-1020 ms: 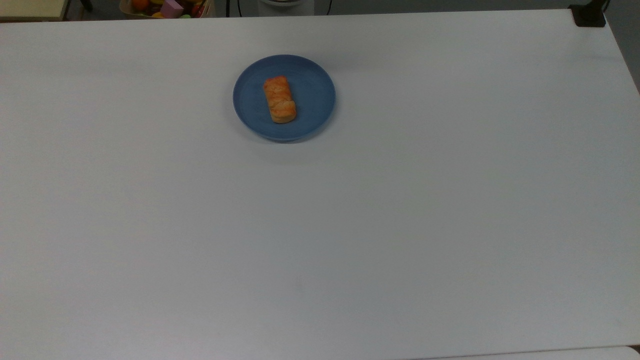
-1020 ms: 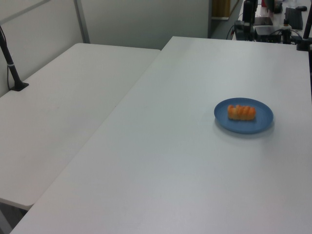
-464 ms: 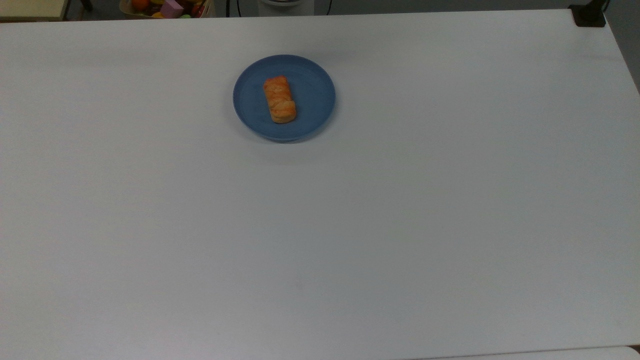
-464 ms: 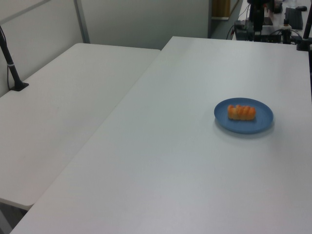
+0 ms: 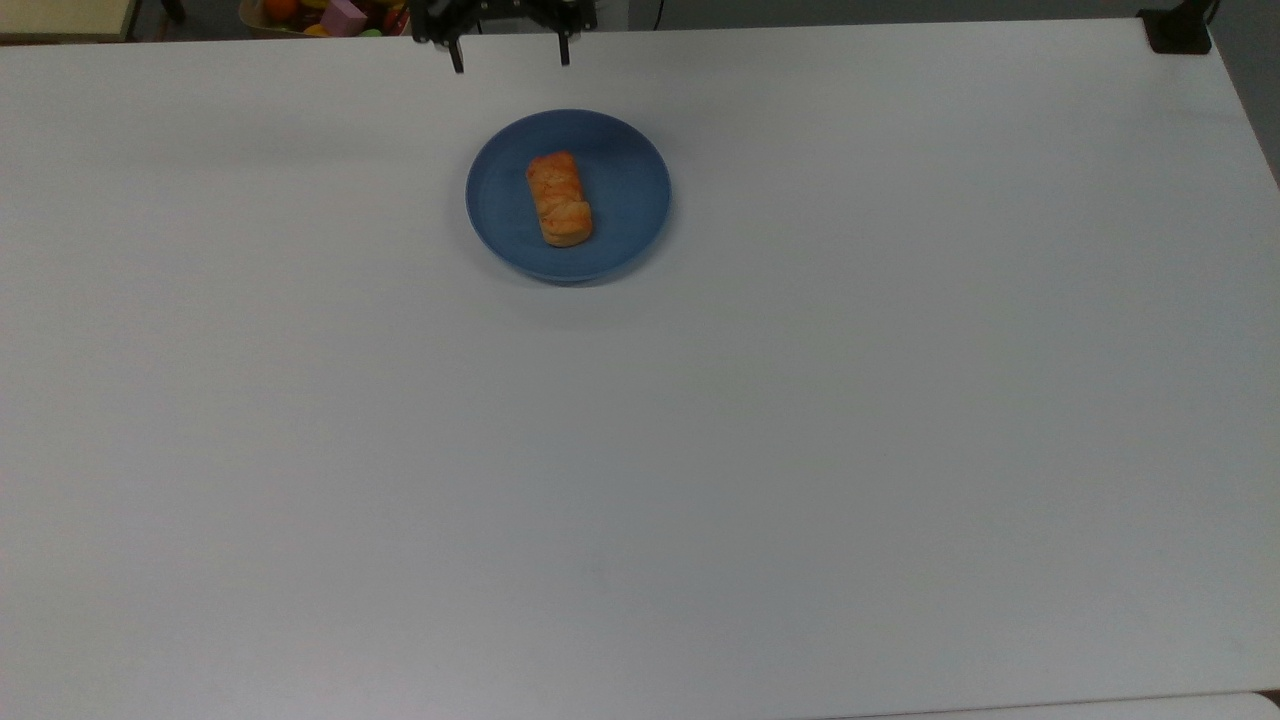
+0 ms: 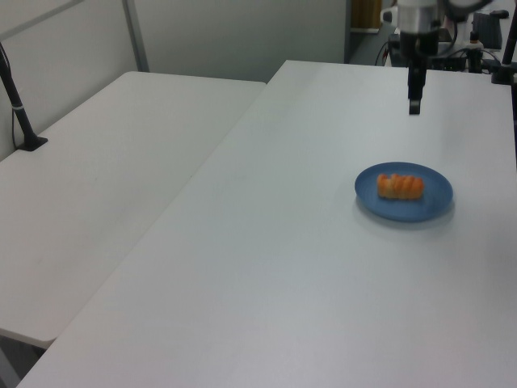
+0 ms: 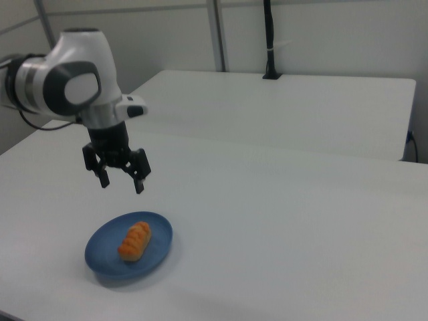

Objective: Put the bread on the table
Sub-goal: 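Lower the gripper onto the orange bread roll on the blue plate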

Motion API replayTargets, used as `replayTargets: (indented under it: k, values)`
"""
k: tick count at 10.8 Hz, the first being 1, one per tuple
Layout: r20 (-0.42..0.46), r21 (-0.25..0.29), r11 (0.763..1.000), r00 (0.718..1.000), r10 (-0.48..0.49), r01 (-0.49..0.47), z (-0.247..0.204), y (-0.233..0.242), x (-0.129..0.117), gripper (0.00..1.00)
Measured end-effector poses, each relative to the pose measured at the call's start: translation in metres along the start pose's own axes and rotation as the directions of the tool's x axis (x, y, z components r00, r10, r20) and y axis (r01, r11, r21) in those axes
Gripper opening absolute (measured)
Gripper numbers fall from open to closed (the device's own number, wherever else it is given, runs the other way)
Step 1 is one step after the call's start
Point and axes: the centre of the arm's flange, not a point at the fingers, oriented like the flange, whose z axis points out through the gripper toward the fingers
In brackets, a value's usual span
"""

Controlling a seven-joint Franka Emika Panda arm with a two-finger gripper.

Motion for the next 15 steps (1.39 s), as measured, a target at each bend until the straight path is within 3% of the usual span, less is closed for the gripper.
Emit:
replayTargets:
  k: [5,12,14,15]
  values:
    - [-0.023,-0.005,1.0,1.0,-0.013,0.013,0.094,-0.008,0.005,1.0]
    - [0.001,-0.009,0.999,0.999,-0.038,0.038,0.171,-0.024,0.024,1.0]
    - [0.017,-0.008,0.999,0.999,-0.038,0.038,0.18,-0.024,0.025,0.93]
    - [0.02,-0.008,0.999,0.999,-0.038,0.038,0.182,-0.024,0.025,0.81]
